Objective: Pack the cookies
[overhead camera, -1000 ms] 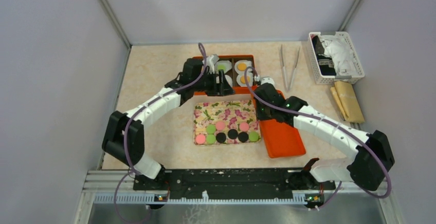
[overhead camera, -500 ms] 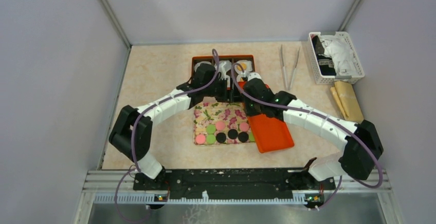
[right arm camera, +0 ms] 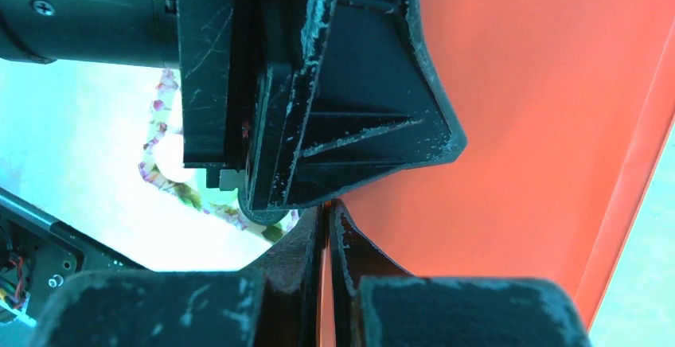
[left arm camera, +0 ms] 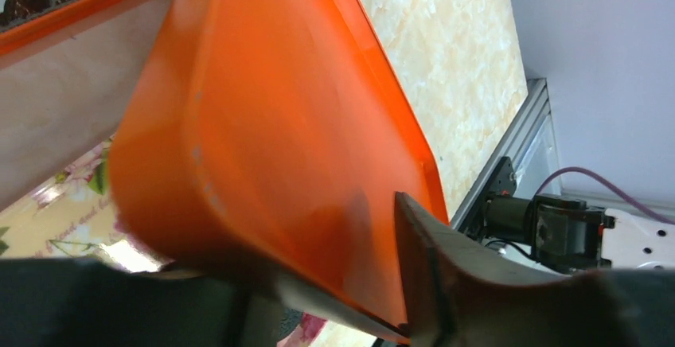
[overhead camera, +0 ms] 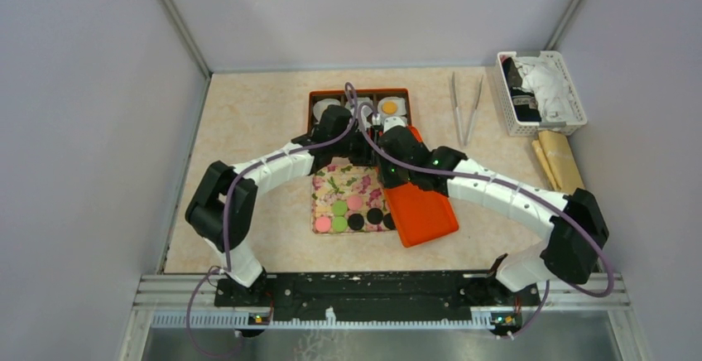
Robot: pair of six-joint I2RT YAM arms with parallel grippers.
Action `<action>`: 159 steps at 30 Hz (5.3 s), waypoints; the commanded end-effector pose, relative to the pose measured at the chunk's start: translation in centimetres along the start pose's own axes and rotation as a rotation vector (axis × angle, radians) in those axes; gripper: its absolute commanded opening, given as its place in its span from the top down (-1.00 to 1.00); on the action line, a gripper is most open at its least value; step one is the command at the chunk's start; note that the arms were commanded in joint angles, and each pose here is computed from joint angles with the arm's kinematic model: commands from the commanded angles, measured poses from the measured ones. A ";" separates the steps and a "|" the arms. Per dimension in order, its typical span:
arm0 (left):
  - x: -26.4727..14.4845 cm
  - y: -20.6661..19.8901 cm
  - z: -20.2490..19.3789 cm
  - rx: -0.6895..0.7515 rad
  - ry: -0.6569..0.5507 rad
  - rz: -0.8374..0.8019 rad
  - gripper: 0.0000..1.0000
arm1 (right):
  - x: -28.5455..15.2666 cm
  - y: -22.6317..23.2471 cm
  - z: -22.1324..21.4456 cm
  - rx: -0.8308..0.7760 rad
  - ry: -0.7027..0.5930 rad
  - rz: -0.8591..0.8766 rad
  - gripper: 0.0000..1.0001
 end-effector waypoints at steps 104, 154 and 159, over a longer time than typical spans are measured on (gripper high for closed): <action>-14.7 5.5 13.6 -0.310 -0.141 -0.419 0.02 | -5.8 5.0 6.0 -0.451 -0.981 -0.374 1.00; -22.0 2.5 17.9 0.149 -0.641 0.097 1.00 | -10.5 -4.7 19.2 0.358 -0.601 0.886 1.00; -21.6 3.0 17.4 0.146 -0.636 0.103 1.00 | -8.7 -6.6 19.3 0.478 -0.564 0.968 1.00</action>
Point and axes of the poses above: each gripper's point midway between its finger pads, its own x axis out along the fingers, its own y axis along the line the jaws close on, z = x × y, the point moved 7 cm from there along -x, back along the fingers, and after that the axes turned 15 degrees about x, right-handed, at the moved point
